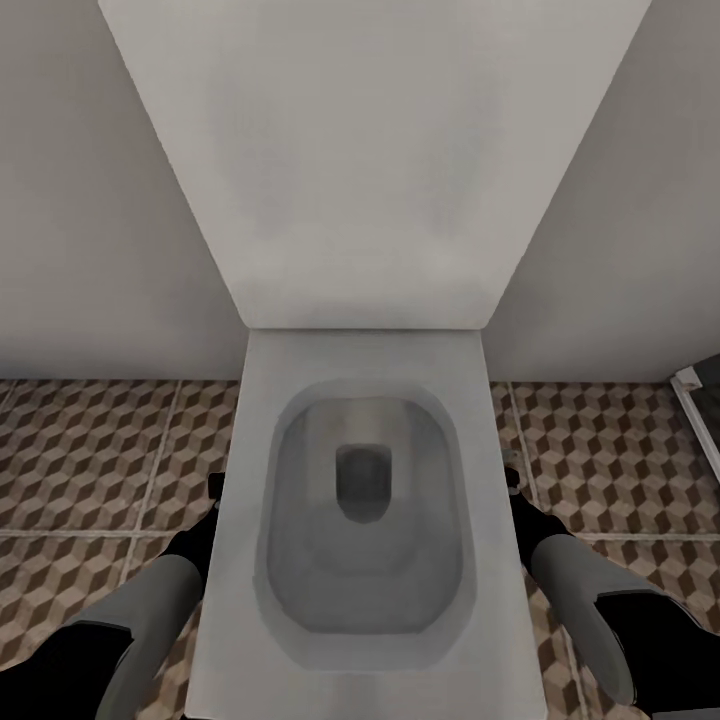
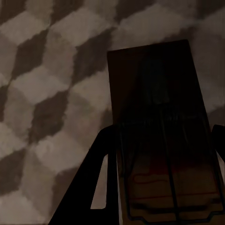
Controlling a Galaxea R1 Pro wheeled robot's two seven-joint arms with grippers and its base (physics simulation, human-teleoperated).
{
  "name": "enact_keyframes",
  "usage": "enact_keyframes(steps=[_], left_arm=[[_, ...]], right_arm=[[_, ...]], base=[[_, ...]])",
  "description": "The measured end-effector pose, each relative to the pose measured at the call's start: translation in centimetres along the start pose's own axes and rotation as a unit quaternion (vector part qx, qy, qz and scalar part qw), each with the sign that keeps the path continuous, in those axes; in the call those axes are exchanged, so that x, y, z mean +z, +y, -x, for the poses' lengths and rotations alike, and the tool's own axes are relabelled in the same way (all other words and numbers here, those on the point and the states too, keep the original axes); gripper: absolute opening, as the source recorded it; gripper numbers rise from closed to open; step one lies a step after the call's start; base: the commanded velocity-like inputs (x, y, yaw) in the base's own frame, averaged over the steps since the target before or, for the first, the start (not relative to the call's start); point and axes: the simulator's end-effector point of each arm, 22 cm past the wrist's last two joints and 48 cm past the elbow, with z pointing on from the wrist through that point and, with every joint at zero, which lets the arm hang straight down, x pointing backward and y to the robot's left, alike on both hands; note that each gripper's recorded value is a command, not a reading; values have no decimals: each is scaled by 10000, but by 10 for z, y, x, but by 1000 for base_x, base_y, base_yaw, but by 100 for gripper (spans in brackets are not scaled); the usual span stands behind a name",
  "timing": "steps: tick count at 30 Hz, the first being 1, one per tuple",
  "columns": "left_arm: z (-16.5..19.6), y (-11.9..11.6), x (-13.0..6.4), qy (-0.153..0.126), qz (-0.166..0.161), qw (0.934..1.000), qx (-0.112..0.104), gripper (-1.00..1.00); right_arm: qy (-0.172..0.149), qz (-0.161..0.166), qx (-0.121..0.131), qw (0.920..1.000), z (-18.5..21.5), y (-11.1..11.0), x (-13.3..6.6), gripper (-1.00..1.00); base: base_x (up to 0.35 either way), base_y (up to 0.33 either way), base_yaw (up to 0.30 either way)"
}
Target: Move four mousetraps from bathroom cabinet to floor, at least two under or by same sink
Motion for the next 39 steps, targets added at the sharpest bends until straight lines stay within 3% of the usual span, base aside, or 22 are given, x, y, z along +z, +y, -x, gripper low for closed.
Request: enact_keyframes(steps=[30,39], left_arm=[[-1,2,1,9,-43,10000,19,-100],[-9,33,10,75,11,9999,68,-100]], right_arm=[[1,7,1,10000,0,0,0,-100],[145,-45,-16,9999,-15,-7,1,-100]], base=[[5,0,0],[0,0,0]])
